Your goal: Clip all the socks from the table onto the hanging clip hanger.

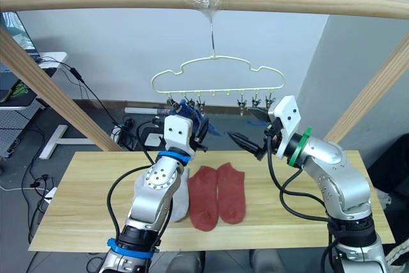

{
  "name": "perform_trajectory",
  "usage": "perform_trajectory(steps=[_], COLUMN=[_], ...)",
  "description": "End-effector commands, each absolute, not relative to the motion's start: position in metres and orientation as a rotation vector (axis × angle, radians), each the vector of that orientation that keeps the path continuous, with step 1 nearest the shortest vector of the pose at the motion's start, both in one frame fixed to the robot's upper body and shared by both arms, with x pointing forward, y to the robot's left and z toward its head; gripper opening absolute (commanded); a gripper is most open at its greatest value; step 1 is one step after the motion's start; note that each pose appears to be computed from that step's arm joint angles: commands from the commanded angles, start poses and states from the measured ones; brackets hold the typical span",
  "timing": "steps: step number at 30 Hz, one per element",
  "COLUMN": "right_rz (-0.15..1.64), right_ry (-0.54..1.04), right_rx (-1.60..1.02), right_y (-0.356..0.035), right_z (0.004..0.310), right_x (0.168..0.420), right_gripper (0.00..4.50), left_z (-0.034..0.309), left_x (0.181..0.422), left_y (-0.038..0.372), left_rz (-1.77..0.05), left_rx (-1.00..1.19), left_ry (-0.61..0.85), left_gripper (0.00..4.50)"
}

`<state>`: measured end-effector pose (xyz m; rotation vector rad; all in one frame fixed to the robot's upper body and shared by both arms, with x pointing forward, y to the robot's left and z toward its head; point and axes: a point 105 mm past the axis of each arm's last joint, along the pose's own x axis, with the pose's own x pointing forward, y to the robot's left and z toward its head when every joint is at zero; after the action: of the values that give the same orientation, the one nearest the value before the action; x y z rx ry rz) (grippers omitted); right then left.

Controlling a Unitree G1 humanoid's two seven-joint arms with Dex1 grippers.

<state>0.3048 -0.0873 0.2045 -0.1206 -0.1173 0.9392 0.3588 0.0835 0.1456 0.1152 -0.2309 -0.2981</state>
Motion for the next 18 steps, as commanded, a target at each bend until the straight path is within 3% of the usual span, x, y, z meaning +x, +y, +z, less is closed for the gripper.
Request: perform_trajectory(steps=[1, 18], right_rz=[0.942, 0.9], right_ry=[-0.174, -0.183], right_rx=[-0.132, -0.137], right_y=[-0.087, -0.093], right_z=[0.217, 0.221], right_x=[0.303, 0.309], right_gripper=[4.5, 4.5], left_z=[0.162, 0.182], left_x=[0.362, 0.375], left_y=[0.083, 0.066], left_rz=[-0.274, -0.292], left_rx=[0.1, 0.136], left_ry=[-0.292, -0.358], left_gripper=[1.81, 1.81])
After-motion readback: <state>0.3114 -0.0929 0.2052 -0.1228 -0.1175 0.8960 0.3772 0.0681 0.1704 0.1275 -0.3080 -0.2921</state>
